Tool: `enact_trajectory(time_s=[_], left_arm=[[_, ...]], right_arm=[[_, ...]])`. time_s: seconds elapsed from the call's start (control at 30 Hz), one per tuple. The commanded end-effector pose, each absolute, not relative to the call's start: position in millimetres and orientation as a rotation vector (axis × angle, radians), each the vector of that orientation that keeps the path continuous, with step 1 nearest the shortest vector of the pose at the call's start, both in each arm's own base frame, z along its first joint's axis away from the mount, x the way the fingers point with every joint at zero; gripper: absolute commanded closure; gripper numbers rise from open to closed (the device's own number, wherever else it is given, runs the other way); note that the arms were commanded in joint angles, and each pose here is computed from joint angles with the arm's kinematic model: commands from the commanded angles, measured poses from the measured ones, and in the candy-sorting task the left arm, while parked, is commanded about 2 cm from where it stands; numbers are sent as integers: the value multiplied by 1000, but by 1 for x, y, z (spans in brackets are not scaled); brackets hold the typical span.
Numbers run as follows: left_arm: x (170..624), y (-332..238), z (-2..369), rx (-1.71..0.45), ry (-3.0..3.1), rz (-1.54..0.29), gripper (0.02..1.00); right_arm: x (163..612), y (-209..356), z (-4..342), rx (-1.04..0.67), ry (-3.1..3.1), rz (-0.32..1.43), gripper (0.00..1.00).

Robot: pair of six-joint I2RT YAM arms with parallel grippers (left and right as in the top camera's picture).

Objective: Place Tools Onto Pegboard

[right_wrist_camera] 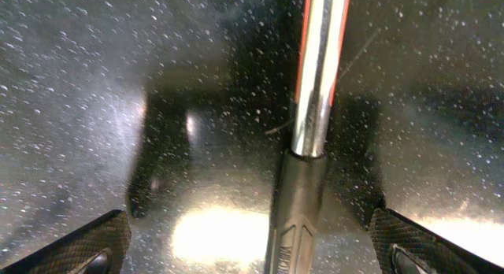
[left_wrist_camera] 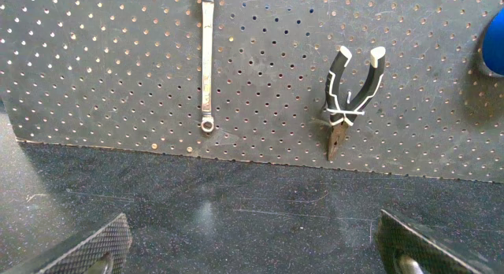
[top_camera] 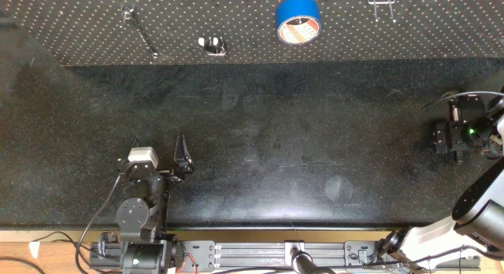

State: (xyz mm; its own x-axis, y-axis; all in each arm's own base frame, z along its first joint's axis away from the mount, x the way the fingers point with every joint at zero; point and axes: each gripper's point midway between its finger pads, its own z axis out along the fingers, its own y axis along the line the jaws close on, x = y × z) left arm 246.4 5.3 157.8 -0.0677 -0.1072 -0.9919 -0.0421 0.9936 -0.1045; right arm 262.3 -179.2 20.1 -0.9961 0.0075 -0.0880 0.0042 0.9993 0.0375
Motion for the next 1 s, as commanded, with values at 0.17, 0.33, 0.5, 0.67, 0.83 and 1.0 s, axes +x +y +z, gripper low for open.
enact_trajectory(time_s=[0.17,0.33,0.5,0.67,0.83,1.0], left_arm=[[246,6,157,-106,1642,-44,23],[246,6,157,-106,1642,-44,20],[246,6,157,-105,1642,-43,23],[246,6,157,-106,1642,-44,23],[246,6,157,-105,1642,-43,23],[246,6,157,-105,1642,-43,20]], right_arm=[[255,-195,11,-15,3114,-62,20],[253,-194,1,-15,3136,-36,803],[276,-193,23,-20,2996,-40,925],[325,-143,182,-47,2421,2,925],[341,-19,302,-233,2029,96,925],[363,15,268,-294,2123,162,925]])
